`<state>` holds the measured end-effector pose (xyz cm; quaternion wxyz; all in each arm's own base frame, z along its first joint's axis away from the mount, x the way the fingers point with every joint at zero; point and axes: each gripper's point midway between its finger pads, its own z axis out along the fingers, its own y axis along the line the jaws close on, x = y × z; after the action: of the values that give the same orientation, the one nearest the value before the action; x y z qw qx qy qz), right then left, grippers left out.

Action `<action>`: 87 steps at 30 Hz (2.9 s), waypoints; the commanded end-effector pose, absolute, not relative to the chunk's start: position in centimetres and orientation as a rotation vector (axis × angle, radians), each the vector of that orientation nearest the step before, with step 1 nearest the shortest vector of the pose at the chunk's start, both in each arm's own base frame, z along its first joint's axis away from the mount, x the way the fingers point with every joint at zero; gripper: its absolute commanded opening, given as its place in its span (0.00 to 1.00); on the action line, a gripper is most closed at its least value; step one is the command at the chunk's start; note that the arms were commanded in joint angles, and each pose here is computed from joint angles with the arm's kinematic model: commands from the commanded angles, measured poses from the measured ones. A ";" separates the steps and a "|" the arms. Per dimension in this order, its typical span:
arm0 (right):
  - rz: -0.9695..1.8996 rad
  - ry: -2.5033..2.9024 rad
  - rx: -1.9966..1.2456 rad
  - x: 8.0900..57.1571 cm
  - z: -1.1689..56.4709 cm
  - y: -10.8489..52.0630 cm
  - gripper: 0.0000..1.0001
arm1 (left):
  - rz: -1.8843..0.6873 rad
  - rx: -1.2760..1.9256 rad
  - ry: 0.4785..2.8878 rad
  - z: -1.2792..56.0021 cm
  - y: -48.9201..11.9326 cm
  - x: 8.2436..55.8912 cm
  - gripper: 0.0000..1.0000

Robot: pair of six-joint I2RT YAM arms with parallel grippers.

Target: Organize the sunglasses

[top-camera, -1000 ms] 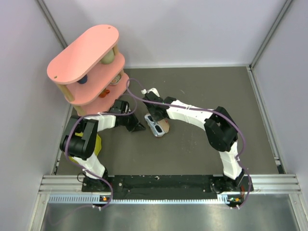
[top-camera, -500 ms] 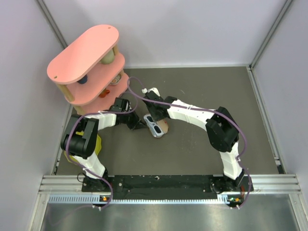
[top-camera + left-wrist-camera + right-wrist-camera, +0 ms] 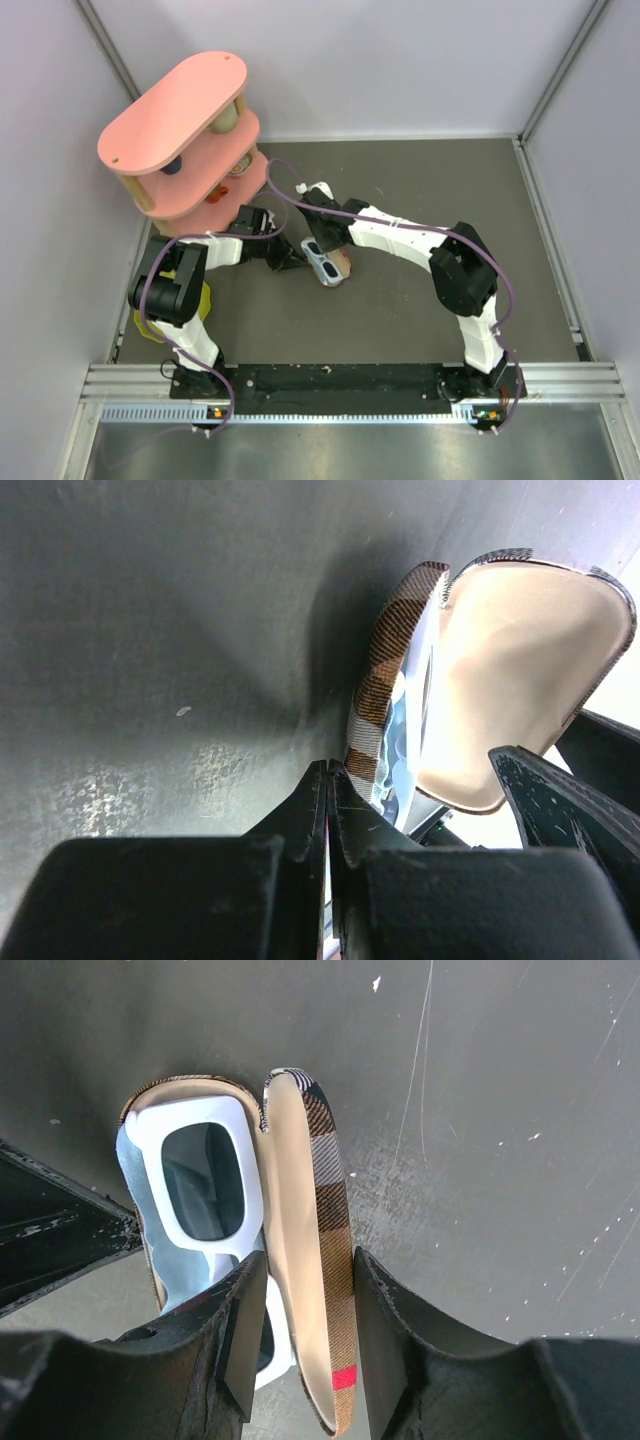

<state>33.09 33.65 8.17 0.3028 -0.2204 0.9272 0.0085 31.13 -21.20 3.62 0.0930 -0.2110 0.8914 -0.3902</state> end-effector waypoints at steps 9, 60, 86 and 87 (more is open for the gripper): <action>0.280 2.367 -0.594 31.6 13.5 38.9 0.53 | -1.288 -0.538 2.573 5.5 -23.0 32.7 0.00; 0.288 2.442 -0.490 31.1 11.3 36.9 0.43 | -1.142 -0.529 2.565 5.3 -21.6 33.4 0.00; 0.149 2.517 -0.635 30.4 4.8 34.9 0.32 | -1.196 -0.543 2.560 5.0 -22.3 34.3 0.00; 0.140 2.518 -0.654 30.2 4.5 34.9 0.32 | -1.200 -0.544 2.562 5.0 -22.3 34.3 0.00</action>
<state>30.52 34.57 6.32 0.2762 -0.2163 0.9344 0.0621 32.59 -21.84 4.03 0.1075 -0.1994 0.8892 -0.3975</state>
